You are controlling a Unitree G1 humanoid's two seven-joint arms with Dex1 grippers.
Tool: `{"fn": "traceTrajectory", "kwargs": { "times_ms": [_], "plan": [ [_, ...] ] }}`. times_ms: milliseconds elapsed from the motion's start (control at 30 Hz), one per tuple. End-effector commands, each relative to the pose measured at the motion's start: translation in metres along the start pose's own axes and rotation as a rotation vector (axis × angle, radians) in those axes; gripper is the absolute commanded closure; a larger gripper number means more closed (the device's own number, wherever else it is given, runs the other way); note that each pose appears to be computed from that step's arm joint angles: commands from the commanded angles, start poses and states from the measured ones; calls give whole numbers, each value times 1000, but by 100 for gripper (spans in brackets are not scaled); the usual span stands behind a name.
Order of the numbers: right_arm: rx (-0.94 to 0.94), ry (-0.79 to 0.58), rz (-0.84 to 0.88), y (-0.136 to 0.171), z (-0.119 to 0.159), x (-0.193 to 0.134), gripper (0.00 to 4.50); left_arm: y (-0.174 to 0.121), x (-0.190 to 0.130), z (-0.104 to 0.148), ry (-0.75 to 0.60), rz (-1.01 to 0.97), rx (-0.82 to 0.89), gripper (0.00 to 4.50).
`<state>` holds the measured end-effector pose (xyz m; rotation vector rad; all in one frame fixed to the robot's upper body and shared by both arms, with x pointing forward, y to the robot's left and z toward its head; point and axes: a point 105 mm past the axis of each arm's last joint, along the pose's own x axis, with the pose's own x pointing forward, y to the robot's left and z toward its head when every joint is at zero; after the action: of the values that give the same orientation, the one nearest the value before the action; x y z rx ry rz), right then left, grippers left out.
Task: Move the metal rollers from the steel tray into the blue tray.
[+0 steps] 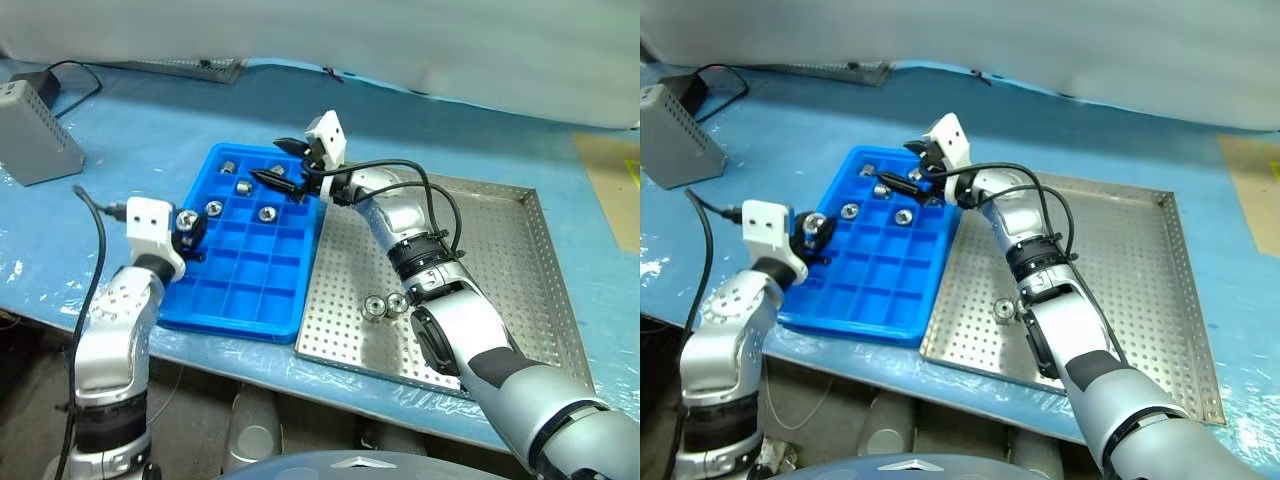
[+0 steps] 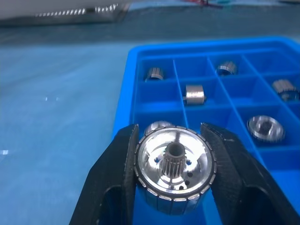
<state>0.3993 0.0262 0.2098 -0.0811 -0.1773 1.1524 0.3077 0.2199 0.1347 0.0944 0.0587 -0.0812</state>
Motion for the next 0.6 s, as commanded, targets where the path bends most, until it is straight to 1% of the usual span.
{"fn": "traceTrajectory", "kwargs": {
  "times_ms": [33, 100, 167, 233, 333, 367, 467, 533, 600],
  "plan": [
    [-31, -43, 14, 3, 10, 4, 0, 2, -12, 8, -32, 45, -1, 278],
    [-34, -40, 16, 4, 8, 4, 0, 4, -13, 3, -11, 65, -6, 278],
    [-43, -36, 14, 4, 7, 4, 0, 13, -14, -2, 9, 135, -20, 205],
    [-48, -34, 7, 3, 6, 4, 0, 18, -11, -2, 13, 169, -20, 145],
    [-60, -30, -24, -2, 5, -2, 0, 10, 5, 15, -44, 81, -58, 48],
    [-59, -30, -35, -4, 5, -4, 0, 8, 9, 19, -59, 54, -63, 48],
    [-61, -32, -95, -14, 5, -19, 0, -18, 26, 48, -156, -178, -84, 48],
    [-60, -33, -135, -21, 7, -34, 0, -40, 34, 67, -216, -369, -71, 48],
    [-78, -34, -194, -29, 11, -53, 0, -66, 38, 76, -235, -584, -53, 48]
  ]
}}
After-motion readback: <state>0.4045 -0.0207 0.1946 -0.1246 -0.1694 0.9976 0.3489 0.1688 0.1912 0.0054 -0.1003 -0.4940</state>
